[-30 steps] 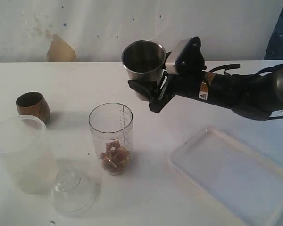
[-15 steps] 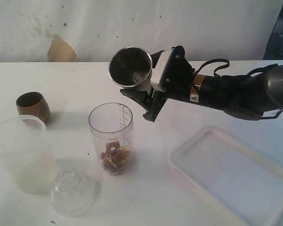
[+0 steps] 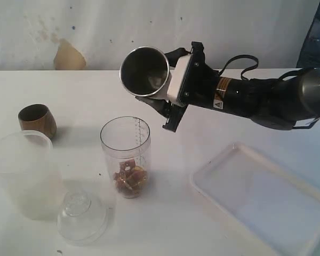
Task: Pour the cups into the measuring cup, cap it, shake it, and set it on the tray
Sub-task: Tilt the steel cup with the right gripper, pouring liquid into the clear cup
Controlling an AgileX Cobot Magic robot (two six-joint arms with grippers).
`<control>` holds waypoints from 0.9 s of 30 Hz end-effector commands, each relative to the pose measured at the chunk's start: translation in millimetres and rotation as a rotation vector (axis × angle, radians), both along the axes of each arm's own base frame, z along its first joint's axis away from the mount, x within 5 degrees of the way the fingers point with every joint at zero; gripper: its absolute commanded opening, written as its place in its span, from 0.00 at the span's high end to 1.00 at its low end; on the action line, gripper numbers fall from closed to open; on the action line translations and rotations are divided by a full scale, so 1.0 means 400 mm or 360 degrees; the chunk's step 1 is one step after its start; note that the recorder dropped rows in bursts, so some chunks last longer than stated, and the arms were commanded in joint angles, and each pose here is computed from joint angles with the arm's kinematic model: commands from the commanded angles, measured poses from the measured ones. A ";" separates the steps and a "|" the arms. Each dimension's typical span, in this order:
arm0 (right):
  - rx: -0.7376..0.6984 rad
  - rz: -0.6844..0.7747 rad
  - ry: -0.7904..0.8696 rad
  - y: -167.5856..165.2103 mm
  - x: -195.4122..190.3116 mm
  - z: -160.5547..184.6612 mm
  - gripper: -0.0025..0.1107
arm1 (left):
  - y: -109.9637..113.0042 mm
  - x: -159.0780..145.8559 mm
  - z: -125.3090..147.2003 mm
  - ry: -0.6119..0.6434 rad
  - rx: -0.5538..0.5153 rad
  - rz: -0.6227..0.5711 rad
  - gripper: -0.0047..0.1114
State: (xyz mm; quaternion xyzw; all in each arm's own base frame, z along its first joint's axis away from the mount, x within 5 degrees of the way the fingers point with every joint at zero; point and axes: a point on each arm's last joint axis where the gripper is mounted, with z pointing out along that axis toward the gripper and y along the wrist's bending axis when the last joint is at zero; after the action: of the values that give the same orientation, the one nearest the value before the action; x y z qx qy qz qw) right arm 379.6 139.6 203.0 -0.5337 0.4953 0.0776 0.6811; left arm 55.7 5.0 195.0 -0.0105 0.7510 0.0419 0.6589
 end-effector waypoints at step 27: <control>-0.0226 0.0042 -0.0492 0.018 -0.006 0.039 0.98 | -0.001 0.000 -0.001 -0.0023 -0.0016 -0.0003 0.95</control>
State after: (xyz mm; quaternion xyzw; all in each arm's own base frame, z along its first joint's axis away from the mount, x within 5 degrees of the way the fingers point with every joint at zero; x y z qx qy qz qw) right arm 378.1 145.5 201.0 -0.6060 0.4173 -0.0200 0.6769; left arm 55.7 5.0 195.0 -0.0107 0.7510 0.0417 0.6589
